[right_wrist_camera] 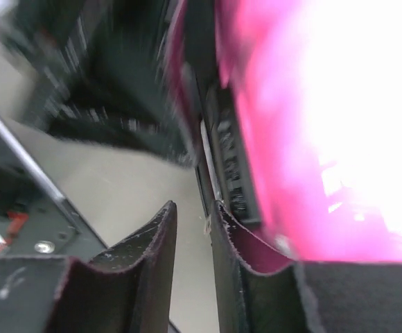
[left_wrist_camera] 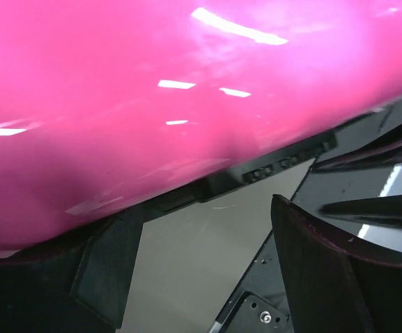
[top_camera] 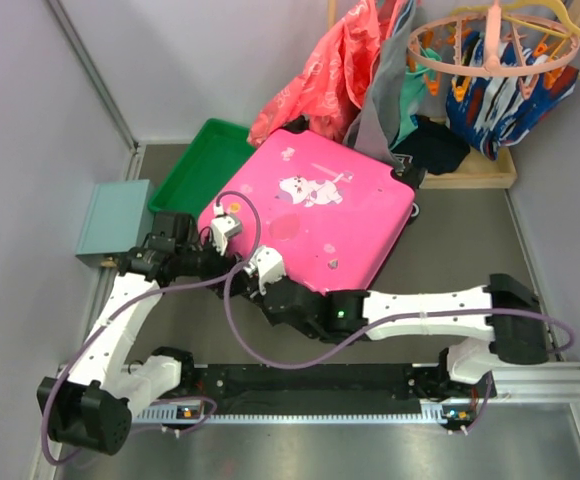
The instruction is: Open, take out, and arrange the luggage
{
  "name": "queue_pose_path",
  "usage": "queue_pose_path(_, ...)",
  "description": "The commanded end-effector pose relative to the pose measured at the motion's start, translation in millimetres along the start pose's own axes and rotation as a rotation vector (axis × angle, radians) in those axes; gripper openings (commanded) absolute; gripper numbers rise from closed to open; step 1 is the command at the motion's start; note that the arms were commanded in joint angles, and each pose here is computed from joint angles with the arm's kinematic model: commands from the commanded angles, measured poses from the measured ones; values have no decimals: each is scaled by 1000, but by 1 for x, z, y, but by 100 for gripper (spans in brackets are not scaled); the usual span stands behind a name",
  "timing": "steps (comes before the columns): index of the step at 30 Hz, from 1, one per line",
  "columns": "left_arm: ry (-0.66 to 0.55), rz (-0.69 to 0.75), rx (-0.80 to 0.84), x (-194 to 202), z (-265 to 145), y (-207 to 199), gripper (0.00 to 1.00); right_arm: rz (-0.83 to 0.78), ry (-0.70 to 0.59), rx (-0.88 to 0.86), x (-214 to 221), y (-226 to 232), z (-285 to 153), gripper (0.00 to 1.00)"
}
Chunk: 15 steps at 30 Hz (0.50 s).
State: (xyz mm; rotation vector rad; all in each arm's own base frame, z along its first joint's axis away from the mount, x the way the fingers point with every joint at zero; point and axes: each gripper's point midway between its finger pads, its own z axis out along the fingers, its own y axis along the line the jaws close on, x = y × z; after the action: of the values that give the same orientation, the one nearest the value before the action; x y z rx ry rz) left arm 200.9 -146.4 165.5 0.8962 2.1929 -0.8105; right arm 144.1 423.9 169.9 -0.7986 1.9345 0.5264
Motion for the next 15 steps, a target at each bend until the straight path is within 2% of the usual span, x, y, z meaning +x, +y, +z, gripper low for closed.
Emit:
queue_pose_path(1,-233,340,125,-62,10,-13,78,106,-153,-49,-62,-7,-42,29)
queue_pose_path(4,-200,342,136,-51,10,-15,76,91,-144,-49,-64,-14,-56,31)
queue_pose_path(7,-169,410,173,-40,8,-22,75,81,-152,20,-73,-38,-72,33)
queue_pose_path(10,-118,430,206,-22,6,-30,78,102,-158,114,-84,-69,-83,33)
queue_pose_path(14,-66,406,159,-1,25,-26,87,130,-172,263,-83,-116,-92,33)
queue_pose_path(15,-56,444,133,-2,34,-26,88,133,-181,281,-83,-122,-94,32)
